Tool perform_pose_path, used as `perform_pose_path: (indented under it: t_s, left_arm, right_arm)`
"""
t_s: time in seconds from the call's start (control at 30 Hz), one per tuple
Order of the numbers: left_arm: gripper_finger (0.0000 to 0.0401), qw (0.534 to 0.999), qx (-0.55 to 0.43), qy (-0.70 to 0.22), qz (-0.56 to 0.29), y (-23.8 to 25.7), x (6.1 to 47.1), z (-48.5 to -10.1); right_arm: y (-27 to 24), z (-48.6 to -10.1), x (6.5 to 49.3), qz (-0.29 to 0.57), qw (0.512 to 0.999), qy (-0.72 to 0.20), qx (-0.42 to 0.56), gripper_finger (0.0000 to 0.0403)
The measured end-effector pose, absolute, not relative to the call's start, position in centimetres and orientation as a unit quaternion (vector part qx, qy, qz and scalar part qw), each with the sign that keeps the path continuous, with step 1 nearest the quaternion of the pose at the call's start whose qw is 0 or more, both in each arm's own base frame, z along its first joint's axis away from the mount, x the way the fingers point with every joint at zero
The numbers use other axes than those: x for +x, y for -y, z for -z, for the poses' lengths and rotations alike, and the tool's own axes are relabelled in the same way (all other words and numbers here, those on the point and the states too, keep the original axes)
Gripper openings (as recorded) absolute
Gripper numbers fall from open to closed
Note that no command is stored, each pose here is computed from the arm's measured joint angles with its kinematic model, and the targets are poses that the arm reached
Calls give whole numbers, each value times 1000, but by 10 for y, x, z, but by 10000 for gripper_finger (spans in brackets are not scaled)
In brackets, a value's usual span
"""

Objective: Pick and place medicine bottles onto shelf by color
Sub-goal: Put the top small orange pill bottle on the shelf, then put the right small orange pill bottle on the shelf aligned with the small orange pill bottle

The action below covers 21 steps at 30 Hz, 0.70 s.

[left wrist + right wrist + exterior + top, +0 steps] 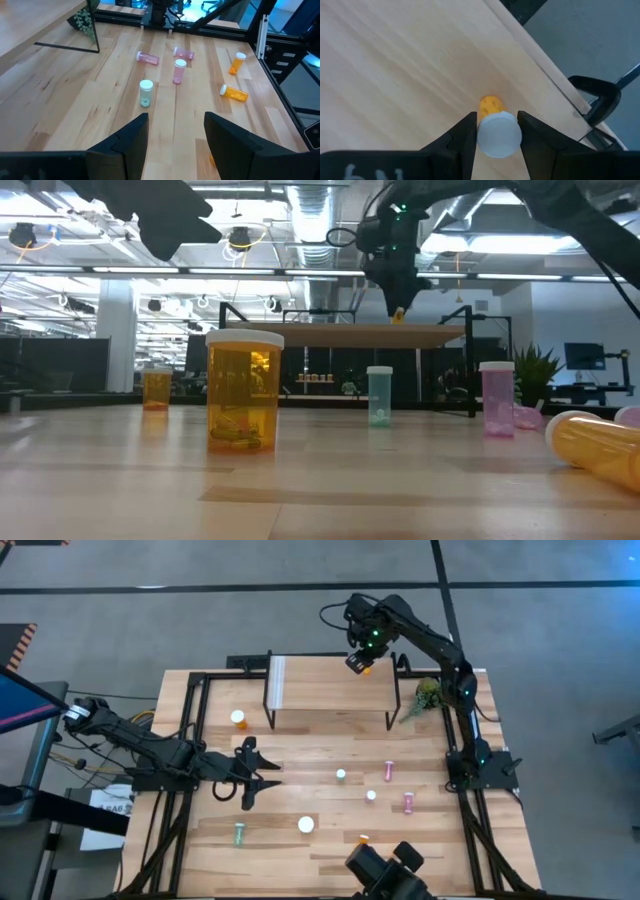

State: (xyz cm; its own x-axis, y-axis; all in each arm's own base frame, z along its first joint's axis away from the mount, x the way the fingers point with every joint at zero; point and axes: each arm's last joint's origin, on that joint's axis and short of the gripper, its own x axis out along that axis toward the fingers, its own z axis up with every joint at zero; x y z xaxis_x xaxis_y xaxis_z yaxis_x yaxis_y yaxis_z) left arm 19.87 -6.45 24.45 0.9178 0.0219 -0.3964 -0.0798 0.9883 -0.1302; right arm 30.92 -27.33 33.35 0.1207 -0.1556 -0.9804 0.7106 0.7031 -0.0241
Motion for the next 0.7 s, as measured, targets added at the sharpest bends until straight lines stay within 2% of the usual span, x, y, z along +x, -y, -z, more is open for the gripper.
perform_pose_path:
  t_s: [0.37, 0.7]
  left_arm:
    - [180, 976, -70, -202, -30, 64, 199, -244]
    - [180, 976, -70, -202, -30, 64, 199, -244]
  right_arm:
    - [273, -335, 306, 307, 708, -589, 241, 169]
    - [269, -334, 312, 297, 711, -592, 235, 241]
